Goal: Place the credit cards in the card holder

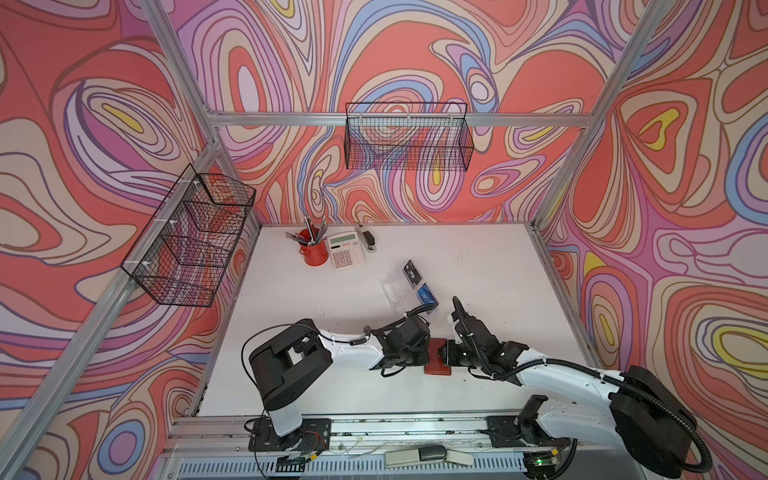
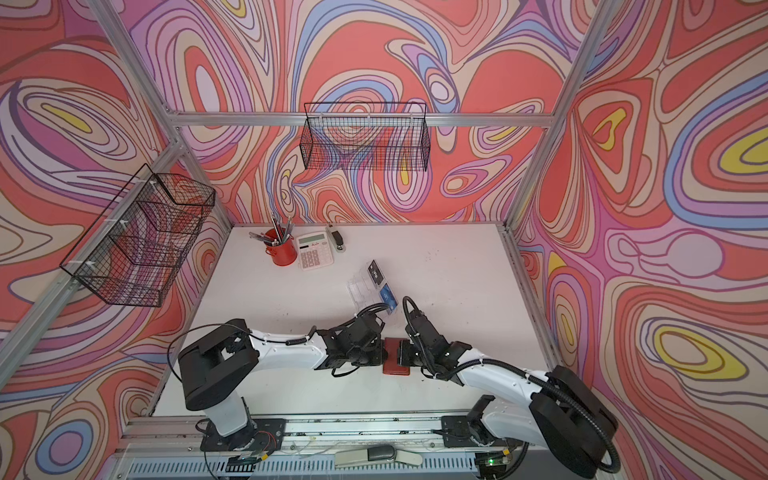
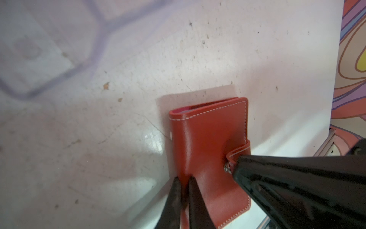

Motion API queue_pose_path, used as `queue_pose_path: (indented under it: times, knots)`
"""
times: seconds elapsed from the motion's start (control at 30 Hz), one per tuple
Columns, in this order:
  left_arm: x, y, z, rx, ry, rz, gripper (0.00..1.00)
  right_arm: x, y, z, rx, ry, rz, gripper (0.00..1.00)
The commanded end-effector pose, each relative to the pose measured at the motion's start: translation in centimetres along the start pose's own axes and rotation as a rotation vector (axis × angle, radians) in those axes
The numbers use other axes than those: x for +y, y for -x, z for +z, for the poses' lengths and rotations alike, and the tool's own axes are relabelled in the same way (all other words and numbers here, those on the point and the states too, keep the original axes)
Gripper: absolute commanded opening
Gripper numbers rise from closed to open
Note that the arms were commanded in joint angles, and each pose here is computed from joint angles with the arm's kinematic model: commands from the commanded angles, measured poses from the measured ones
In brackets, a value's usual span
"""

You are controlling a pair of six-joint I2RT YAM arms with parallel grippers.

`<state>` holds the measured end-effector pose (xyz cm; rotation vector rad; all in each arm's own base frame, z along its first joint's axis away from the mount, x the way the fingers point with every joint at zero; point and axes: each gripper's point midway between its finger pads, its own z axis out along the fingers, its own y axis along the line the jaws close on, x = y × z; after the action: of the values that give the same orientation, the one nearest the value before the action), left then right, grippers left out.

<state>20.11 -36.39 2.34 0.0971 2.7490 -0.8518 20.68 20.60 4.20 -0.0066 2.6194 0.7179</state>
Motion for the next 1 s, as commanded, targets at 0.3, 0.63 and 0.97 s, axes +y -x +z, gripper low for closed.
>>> queue_pose_path:
  times: [0.3, 0.63, 0.97]
  knots:
    - [5.1, -3.3, 1.4, 0.106, 0.17, 0.002, 0.1, -0.7, -1.3, 0.1, 0.056, -0.034, -0.01, 0.0]
    - [4.9, -3.2, 1.4, 0.103, 0.169, 0.004, 0.1, -1.3, -1.8, 0.1, 0.057, -0.04, -0.01, 0.0]
    - [4.9, -3.2, 1.4, 0.108, 0.167, 0.008, 0.1, -1.9, -2.1, 0.2, 0.055, -0.056, -0.017, 0.0]
